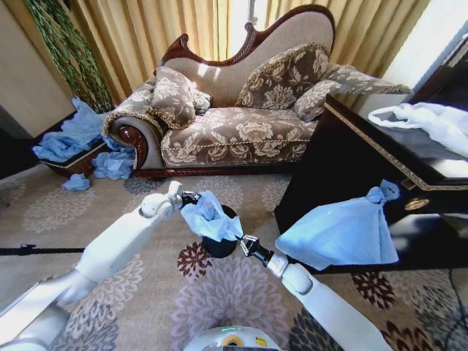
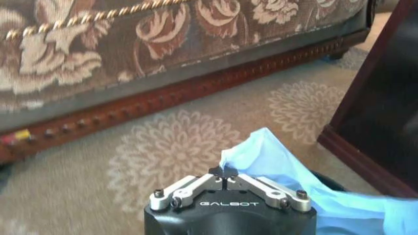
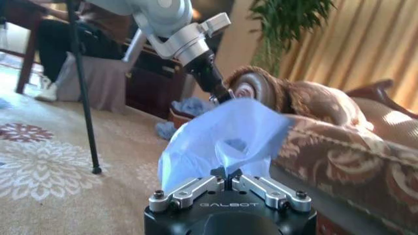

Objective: Place a garbage bag over the trash bin.

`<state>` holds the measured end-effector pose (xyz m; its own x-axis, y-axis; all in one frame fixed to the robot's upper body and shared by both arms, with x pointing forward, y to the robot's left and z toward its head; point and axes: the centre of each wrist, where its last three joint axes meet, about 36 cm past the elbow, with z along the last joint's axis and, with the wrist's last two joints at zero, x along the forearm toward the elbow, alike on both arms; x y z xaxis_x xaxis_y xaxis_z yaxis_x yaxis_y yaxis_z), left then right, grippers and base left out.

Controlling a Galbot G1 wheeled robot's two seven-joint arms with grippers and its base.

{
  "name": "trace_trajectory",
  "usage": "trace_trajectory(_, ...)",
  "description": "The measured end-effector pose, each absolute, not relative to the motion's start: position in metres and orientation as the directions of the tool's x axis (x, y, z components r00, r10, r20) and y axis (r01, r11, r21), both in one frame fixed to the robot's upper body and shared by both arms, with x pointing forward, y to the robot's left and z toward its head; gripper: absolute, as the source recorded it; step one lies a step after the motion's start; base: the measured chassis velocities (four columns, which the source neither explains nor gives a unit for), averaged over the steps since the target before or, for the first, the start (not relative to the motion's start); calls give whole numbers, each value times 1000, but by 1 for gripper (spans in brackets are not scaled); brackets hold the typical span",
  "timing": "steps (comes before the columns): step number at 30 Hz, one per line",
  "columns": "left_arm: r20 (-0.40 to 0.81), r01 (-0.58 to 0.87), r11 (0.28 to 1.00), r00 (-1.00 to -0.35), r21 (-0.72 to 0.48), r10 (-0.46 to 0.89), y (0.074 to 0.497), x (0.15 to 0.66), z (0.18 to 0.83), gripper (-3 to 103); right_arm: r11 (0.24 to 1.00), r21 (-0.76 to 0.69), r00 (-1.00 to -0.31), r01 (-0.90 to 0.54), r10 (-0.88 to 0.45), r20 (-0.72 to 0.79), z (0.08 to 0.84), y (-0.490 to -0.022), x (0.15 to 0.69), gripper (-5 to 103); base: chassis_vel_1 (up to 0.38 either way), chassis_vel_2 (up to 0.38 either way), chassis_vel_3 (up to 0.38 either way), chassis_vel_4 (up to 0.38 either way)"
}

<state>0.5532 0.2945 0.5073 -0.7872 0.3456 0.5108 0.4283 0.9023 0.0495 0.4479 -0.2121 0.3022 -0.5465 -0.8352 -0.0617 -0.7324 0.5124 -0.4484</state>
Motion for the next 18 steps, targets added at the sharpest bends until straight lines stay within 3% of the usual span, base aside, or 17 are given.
trace_trajectory(9, 505, 311, 950, -824, 24, 257, 284, 517, 514, 0, 444, -509, -481, -738, -874, -66, 324, -207, 467, 0, 0, 0, 0, 0)
trace_trajectory(18, 492, 181, 983, -859, 28, 144, 287, 504, 526, 0, 424, -529, -466, -735, -883, -60, 332, -204, 478, 0, 0, 0, 0, 0)
